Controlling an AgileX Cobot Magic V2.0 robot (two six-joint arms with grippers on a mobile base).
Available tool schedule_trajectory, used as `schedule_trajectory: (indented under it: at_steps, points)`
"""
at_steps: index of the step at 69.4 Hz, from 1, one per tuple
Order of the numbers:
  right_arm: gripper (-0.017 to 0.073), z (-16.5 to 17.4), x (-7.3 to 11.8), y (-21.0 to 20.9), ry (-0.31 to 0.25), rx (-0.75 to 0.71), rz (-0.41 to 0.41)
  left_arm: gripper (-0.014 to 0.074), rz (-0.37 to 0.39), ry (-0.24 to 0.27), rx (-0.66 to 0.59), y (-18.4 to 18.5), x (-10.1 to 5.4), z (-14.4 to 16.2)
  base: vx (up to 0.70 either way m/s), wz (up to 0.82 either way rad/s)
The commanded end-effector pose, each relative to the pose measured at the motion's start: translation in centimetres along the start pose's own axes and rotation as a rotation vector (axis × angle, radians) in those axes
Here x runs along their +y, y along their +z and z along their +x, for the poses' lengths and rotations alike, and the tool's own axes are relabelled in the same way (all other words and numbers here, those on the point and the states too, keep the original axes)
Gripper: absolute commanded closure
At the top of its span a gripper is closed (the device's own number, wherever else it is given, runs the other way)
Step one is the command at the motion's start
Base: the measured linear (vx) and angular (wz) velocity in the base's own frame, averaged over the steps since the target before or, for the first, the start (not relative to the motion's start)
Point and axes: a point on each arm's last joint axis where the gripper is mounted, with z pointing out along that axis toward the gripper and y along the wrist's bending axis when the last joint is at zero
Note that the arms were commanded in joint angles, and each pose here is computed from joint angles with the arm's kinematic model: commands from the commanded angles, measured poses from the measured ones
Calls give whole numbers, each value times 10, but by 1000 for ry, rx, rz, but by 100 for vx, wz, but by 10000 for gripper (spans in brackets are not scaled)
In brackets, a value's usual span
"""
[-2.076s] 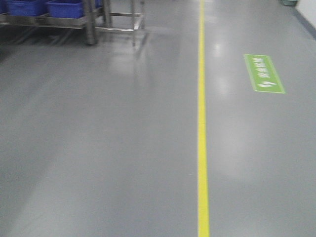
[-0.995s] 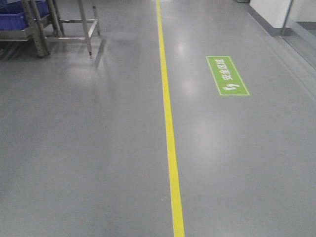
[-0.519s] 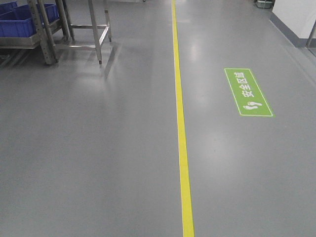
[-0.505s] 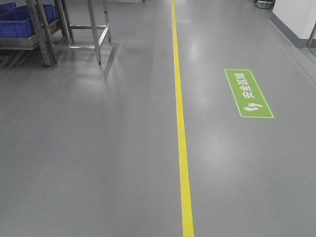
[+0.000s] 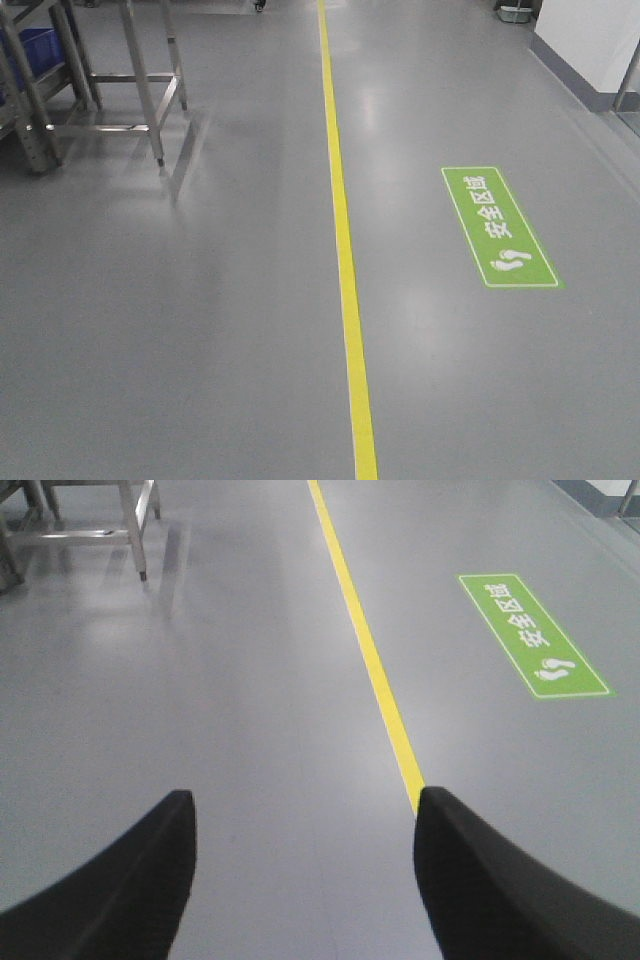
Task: Move and align brake pads A on conveyor
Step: 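Drive the base along the yellow floor line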
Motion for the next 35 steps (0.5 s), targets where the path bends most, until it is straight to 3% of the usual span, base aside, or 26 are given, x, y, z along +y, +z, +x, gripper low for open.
schedule_trajectory:
  at_steps: [1,35]
  points:
    - [180,-14,-1,-2,-15,-89,8,151,3,-5,-82,-3,-1,-14,70,-13]
    - [180,-14,-1,-2,-15,-89,8,151,3,-5,-81,-3,-1,-14,74,-2]
